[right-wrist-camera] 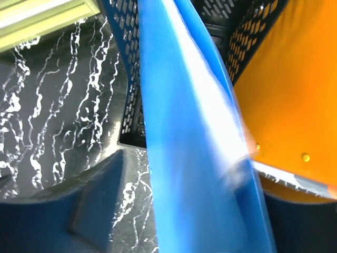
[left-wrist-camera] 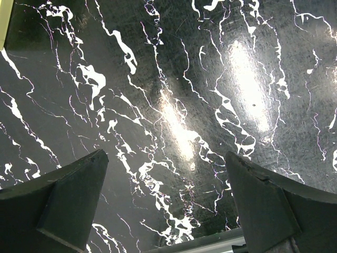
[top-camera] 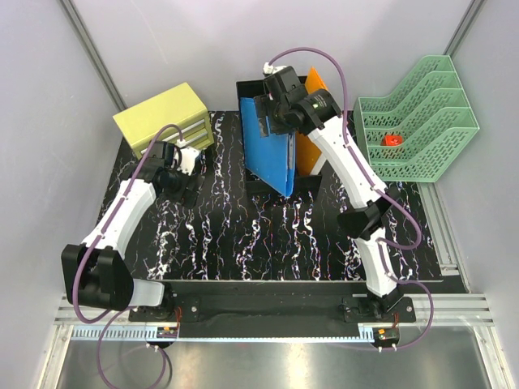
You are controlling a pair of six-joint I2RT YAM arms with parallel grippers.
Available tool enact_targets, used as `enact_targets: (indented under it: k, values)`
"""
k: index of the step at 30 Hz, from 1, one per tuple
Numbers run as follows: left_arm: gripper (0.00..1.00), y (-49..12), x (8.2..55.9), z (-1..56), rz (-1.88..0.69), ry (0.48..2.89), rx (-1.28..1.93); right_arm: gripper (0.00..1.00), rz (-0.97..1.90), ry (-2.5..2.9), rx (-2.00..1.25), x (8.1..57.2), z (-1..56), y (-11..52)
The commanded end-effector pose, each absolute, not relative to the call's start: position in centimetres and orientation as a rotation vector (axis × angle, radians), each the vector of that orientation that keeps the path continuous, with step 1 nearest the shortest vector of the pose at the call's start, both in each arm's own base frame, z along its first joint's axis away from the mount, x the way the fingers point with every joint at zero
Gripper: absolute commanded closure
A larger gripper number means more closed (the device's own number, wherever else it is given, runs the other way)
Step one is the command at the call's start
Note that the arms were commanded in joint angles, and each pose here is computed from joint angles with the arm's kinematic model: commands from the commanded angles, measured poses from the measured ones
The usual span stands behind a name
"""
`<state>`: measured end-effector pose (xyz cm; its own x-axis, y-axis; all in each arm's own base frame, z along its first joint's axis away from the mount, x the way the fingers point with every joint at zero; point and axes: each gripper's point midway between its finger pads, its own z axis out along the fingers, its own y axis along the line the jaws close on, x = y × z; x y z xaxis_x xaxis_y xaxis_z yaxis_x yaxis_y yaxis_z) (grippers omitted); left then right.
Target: Organize the desk
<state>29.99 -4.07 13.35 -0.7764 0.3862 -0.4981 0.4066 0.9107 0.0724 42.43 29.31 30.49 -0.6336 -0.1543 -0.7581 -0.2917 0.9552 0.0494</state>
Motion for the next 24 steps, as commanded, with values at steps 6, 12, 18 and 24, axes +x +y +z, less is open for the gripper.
enact_targets:
  k: [6,12,18,24]
  values:
    - [0.01,-4.6,30.9,13.2,-0.092,2.523,0.57,0.0,0.245,2.176,-0.327,42.3,33.1,28.6]
    - [0.01,-5.0,31.0,13.1,-0.111,2.527,0.575,0.0,0.242,2.204,-0.315,40.9,31.5,27.3]
    - [0.01,-5.0,31.0,13.1,-0.117,2.525,0.573,0.0,0.344,2.215,-0.278,39.2,29.3,26.4]
    - [0.01,-5.1,31.1,13.5,-0.118,2.515,0.568,0.02,0.472,2.221,-0.24,37.1,27.1,26.5]
